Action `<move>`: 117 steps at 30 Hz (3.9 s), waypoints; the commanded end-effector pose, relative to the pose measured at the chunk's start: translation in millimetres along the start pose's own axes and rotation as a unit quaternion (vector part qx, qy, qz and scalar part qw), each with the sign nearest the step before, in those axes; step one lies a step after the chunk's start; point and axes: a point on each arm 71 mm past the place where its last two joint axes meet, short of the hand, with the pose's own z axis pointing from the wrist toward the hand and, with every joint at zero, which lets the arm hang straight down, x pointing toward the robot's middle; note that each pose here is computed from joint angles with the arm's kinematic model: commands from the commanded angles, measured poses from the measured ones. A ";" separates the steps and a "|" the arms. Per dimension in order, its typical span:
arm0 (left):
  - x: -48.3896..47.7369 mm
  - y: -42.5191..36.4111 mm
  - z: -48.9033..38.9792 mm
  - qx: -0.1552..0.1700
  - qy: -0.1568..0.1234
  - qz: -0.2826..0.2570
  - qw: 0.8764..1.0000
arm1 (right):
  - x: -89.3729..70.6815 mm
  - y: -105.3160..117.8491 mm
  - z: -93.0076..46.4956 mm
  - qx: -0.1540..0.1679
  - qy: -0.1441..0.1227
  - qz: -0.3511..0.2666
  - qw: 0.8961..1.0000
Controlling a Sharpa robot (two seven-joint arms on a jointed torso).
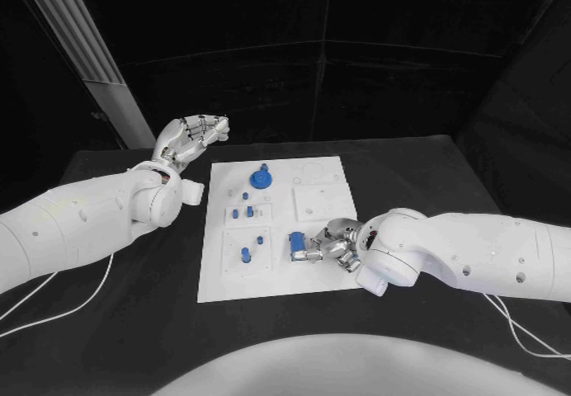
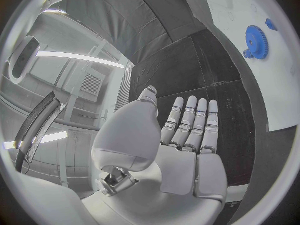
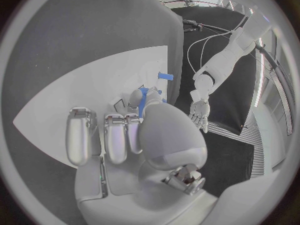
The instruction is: Assemble the parts on the task board
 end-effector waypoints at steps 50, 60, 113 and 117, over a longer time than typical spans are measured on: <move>0.0 -11.1 -0.7 0.086 0.003 -0.004 0.996 | -53.6 -22.4 -62.9 -0.129 -0.168 -0.074 0.975; -0.6 -11.0 -1.1 0.086 0.003 -0.004 0.996 | -72.1 -51.2 -74.0 -0.023 -0.223 -0.230 0.947; -2.2 -9.5 -3.5 0.083 0.004 -0.006 0.997 | -49.2 -47.8 -25.2 0.042 -0.157 -0.285 0.945; -2.2 -9.5 -3.6 0.083 0.004 -0.006 0.997 | -45.9 -48.9 -22.3 0.046 -0.151 -0.287 0.945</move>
